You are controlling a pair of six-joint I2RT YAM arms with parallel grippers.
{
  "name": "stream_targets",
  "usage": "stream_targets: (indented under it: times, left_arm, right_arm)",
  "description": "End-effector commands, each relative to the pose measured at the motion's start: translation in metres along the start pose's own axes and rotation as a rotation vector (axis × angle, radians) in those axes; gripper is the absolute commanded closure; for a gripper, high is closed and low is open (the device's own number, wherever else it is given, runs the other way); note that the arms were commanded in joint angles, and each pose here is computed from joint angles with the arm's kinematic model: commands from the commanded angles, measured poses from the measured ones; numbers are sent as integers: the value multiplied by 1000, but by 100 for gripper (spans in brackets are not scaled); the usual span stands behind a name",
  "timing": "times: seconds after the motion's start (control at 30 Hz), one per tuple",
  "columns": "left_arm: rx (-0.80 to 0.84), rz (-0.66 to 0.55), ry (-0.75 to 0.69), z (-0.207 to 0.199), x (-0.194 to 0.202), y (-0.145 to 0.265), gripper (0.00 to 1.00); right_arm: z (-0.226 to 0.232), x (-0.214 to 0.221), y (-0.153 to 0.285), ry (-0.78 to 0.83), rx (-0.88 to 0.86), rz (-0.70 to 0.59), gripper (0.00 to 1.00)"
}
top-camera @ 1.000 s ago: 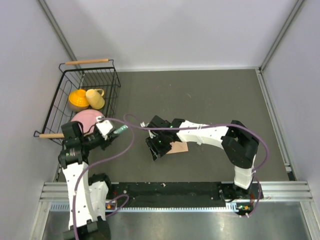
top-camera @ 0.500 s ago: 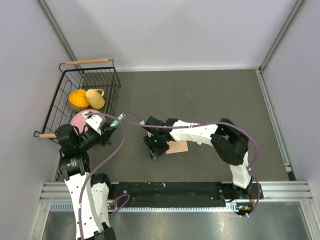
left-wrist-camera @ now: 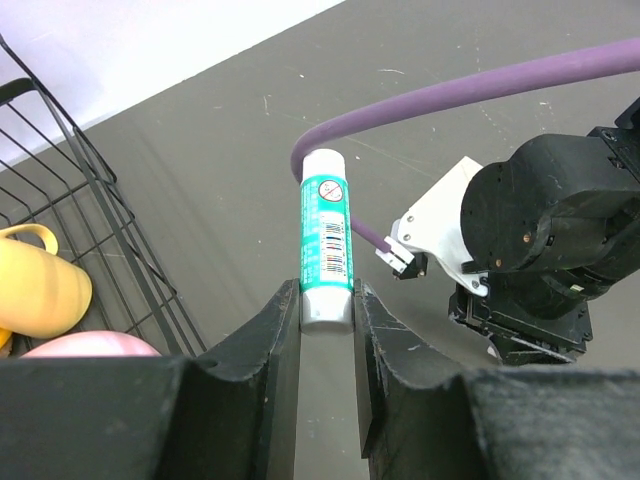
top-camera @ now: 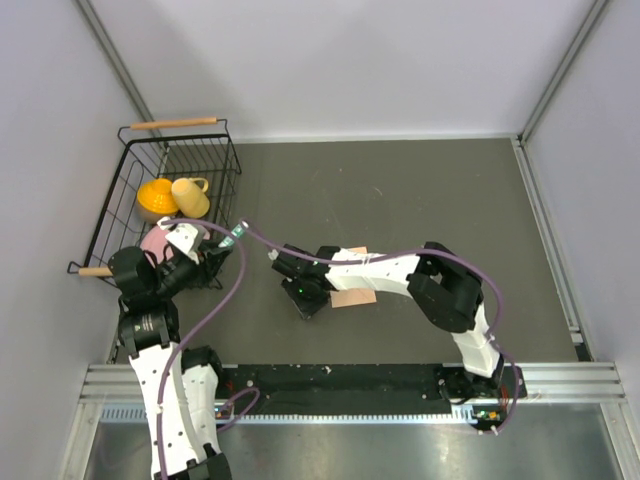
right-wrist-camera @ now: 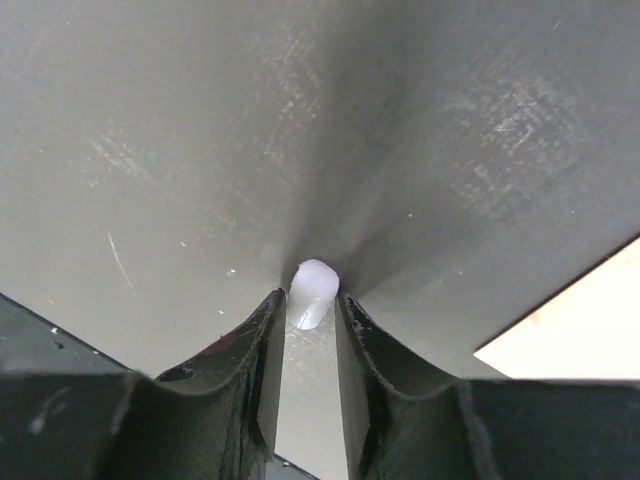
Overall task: Place the letter into the envelope and seal it
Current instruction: Close the solid glue cap on the solid glue.
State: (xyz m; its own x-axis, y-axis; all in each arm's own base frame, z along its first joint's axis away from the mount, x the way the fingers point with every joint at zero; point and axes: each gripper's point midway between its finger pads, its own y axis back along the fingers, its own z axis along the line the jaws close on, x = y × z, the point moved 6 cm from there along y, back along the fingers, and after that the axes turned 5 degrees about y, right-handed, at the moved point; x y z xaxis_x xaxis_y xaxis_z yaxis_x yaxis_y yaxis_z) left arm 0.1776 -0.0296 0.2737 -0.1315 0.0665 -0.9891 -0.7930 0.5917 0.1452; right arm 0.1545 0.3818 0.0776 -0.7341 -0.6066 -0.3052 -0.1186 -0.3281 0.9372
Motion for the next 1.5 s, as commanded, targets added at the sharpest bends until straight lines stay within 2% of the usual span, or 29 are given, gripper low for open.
stream_targets:
  times: [0.0, 0.03, 0.13, 0.2, 0.23, 0.33, 0.37, 0.47, 0.57, 0.6, 0.63, 0.67, 0.7, 0.73, 0.87, 0.9, 0.97, 1.0, 1.17, 1.47]
  left_arm:
    - [0, -32, -42, 2, -10, 0, 100]
    - [5, -30, -38, 2, -9, 0, 100]
    - [24, -29, -34, 2, -7, -2, 100]
    - [71, -27, -22, -1, -4, -4, 100]
    - [100, -6, 4, -3, 1, -5, 100]
    - [143, 28, -8, -5, 9, -5, 100]
    - [140, 33, -32, -3, 11, -6, 100]
    - [170, 43, -75, -2, 14, -7, 100]
    - [222, 29, -134, -3, 16, -9, 100]
    - [294, 15, -149, -11, 18, -8, 100]
    - [341, -21, -359, -11, 20, -8, 100]
    - [399, 14, -320, -28, 35, 0, 100]
    - [445, 9, -395, -36, 41, 3, 100]
    - [482, 0, -612, -37, 46, 3, 100]
    - [664, 47, -650, -62, 60, 2, 100]
    - [709, 14, -726, -68, 56, -4, 100]
    - [688, 59, -666, -68, 56, -12, 100]
    - [710, 29, -694, -73, 49, -21, 100]
    - [805, 71, -718, -95, 47, -37, 100]
    - [756, 37, -591, -104, 42, -50, 100]
  right_arm:
    - [-11, 0, -4, 107, 103, -12, 76]
    - [-13, 1, -3, 117, 102, -9, 80]
    - [-20, -1, 4, 179, 94, -15, 84]
    - [-24, 0, 6, 252, 64, -12, 98]
    - [-32, -1, 11, 254, 49, -10, 100]
    - [-48, 1, 22, 281, -109, 12, 100]
    - [-44, -1, 37, 292, -217, -9, 100]
    - [-58, -4, 68, 330, -401, -72, 100]
    - [-64, 0, 102, 401, -548, -100, 100]
    - [-67, -1, 111, 452, -571, -125, 100]
    - [-63, 6, 122, 454, -645, -109, 100]
    - [-67, 5, 132, 500, -664, -142, 100]
    - [-65, 5, 138, 524, -688, -154, 100]
    - [-63, 12, 147, 520, -734, -130, 100]
    - [-53, 16, 160, 539, -848, -117, 100]
    - [-51, 14, 160, 533, -868, -113, 100]
    - [-46, 12, 167, 512, -925, -115, 100]
    - [-45, 10, 167, 499, -944, -113, 100]
    - [-38, -1, 175, 454, -996, -118, 100]
    - [-36, -3, 172, 415, -1013, -101, 100]
